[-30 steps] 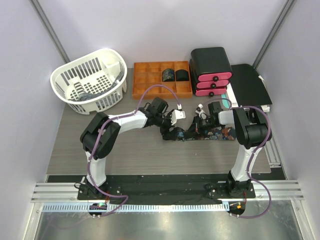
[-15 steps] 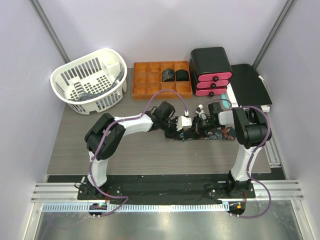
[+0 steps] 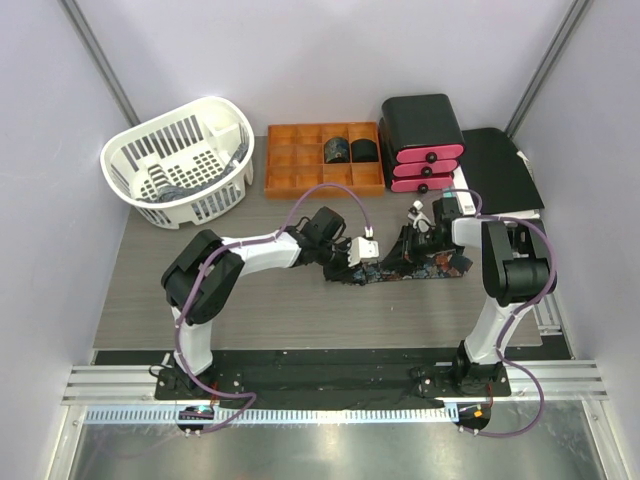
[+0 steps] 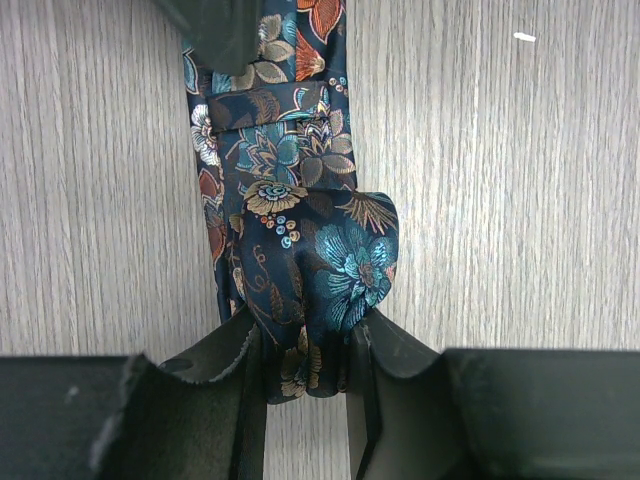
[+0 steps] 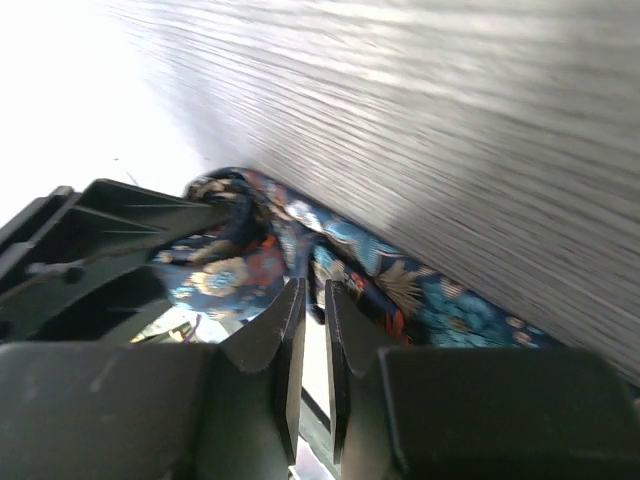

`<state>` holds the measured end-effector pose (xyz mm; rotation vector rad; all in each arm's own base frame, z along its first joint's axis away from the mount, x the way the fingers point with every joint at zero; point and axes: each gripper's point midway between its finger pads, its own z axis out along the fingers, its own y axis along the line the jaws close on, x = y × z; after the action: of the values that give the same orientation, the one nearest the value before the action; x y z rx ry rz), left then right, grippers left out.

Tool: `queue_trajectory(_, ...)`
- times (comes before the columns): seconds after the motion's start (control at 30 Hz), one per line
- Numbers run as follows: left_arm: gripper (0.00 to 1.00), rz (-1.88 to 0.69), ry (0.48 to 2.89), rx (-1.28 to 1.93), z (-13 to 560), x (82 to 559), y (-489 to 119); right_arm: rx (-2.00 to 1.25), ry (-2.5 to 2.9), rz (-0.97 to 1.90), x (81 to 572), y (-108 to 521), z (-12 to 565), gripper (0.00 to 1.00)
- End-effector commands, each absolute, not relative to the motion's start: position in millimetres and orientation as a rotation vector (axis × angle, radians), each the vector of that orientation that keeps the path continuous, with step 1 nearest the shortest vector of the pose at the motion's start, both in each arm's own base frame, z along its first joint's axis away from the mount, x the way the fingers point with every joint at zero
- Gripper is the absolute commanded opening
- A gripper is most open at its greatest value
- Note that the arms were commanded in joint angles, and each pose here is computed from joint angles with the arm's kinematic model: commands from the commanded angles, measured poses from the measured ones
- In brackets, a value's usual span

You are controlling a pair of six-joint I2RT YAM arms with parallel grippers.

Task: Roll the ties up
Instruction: Roll the tie at the center of the board.

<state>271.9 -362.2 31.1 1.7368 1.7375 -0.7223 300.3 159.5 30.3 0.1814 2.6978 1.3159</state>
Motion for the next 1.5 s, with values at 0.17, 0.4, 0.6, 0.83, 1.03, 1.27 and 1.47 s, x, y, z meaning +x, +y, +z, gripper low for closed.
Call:
queue_trajectory(0.17, 0.11, -0.650, 1.911, 1.661, 34.8, 279.0, -333.9, 0.203, 2.890, 1.144, 266.3, 142.8, -20.3, 0.18)
queue_trajectory(0.4, 0.11, -0.630, 1.945, 1.652, 29.9, 277.8, -329.4, 0.204, 2.884, 1.126, 273.4, 141.6, -20.2, 0.18)
queue_trajectory(0.6, 0.15, -0.585, 1.989, 1.704, 12.9, 278.1, -325.1, 0.167, 2.711, 1.317, 289.5, 161.7, 28.2, 0.29)
queue_trajectory(0.83, 0.17, -0.561, 2.001, 1.729, 5.3, 276.4, -323.7, 0.145, 2.565, 1.497, 288.4, 197.5, 71.2, 0.45)
queue_trajectory(1.03, 0.19, -0.559, 2.002, 1.751, 1.5, 272.8, -321.5, 0.152, 2.564, 1.563, 281.1, 219.4, 73.3, 0.49)
queue_trajectory(1.27, 0.25, -0.564, 1.989, 1.762, 3.3, 272.6, -322.4, 0.108, 2.547, 1.537, 290.7, 230.4, 60.0, 0.46)
queue_trajectory(1.47, 0.30, -0.592, 1.970, 1.770, 8.1, 271.7, -326.6, 0.097, 2.588, 1.490, 291.8, 228.0, 43.6, 0.34)
